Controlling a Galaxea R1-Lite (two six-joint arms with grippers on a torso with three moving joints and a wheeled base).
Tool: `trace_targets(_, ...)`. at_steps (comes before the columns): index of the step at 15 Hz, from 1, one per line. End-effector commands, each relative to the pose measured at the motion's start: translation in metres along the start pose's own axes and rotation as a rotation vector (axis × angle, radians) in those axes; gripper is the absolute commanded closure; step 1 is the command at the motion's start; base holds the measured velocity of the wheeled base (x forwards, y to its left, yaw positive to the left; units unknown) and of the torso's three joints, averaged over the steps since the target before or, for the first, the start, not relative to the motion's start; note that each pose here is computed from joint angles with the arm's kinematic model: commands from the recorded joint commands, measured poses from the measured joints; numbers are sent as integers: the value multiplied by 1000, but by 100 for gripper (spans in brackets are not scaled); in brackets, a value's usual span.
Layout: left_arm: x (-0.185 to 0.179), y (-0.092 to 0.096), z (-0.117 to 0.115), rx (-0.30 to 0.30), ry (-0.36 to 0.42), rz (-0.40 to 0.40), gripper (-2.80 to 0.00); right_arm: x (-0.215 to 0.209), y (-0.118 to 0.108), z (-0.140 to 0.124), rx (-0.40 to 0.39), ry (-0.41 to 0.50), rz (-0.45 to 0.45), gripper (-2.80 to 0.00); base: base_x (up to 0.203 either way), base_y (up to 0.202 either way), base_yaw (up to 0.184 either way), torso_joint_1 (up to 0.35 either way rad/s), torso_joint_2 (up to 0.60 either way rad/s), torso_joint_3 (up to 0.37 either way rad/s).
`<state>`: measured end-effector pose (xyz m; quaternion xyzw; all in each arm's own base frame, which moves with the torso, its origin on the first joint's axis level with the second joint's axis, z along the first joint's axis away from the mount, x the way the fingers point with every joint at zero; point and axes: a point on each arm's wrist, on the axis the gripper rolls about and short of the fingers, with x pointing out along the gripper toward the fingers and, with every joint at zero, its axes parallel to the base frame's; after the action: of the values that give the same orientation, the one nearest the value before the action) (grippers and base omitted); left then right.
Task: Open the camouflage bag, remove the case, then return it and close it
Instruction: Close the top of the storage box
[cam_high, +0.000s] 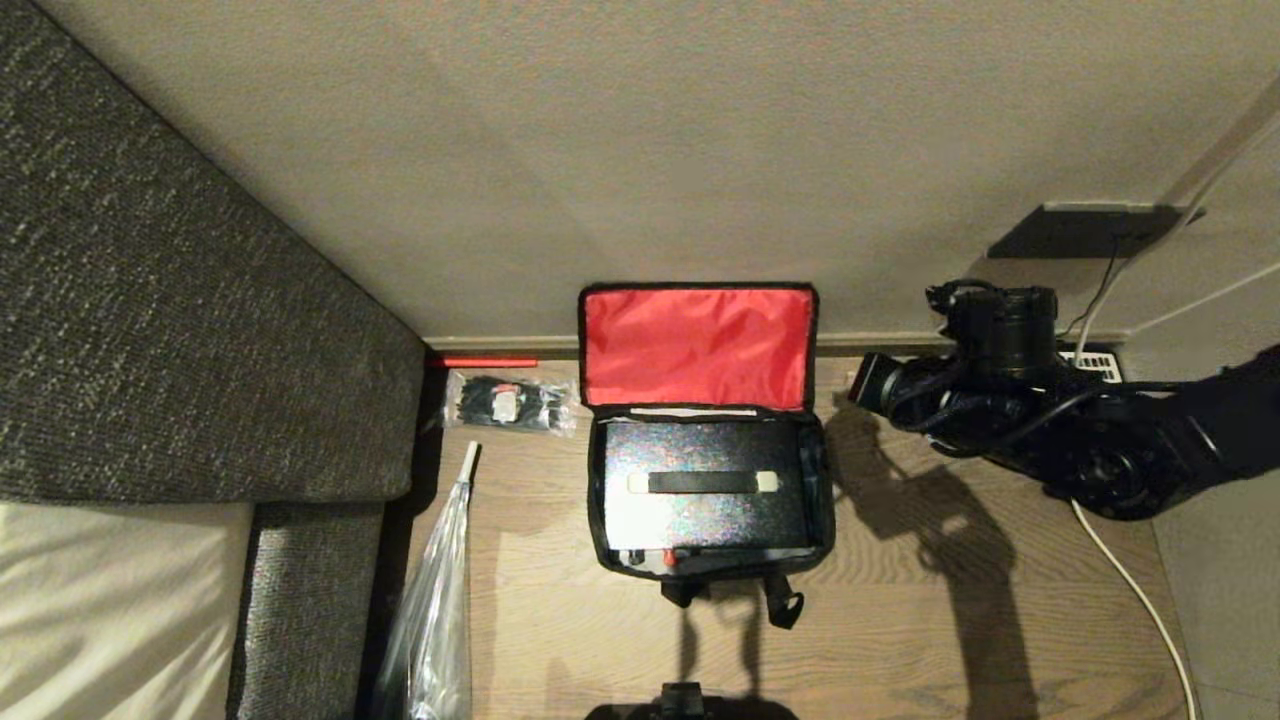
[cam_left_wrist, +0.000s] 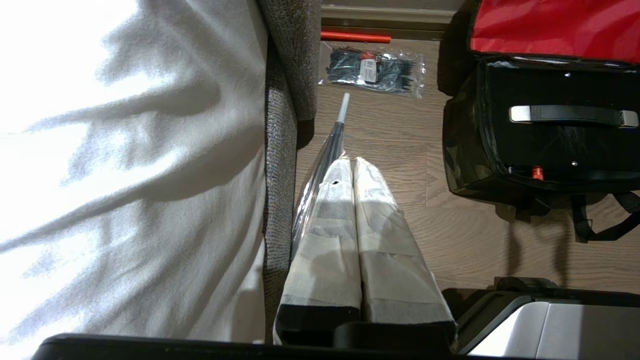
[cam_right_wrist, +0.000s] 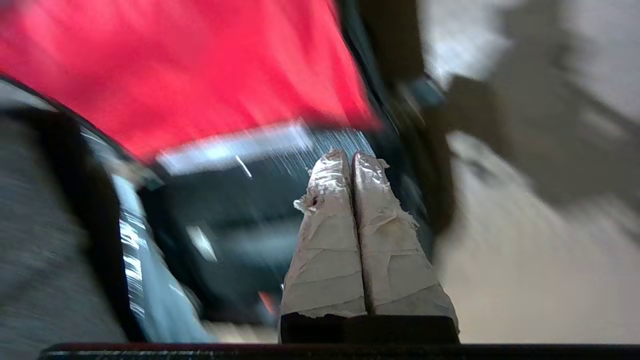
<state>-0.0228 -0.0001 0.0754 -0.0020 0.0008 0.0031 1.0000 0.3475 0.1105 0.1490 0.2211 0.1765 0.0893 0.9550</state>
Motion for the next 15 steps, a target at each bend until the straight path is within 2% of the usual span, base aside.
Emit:
trace_targets(1, 0, 0, 0, 0, 0, 1, 0, 44, -21, 1, 21, -49, 32, 0, 0, 0, 0, 0, 0, 0)
trace_targets(2, 0, 0, 0, -1, 0, 0, 0, 55, -21, 7, 22, -75, 53, -207, 0, 0, 0, 0, 0, 0)
trace_targets(3, 0, 0, 0, -1, 0, 1, 0, 63, -23, 7, 22, -73, 75, -280, 0, 0, 0, 0, 0, 0)
trace_targets(9, 0, 0, 0, -1, 0, 0, 0, 88, -38, -4, -2, -76, 183, -280, 0, 0, 0, 0, 0, 0)
trace_targets(13, 0, 0, 0, -1, 0, 1, 0, 106, -40, 0, -20, -219, 255, -280, 0, 0, 0, 0, 0, 0)
trace_targets(15, 0, 0, 0, -1, 0, 0, 0, 113, -44, 4, -24, -258, 274, -280, 0, 0, 0, 0, 0, 0)
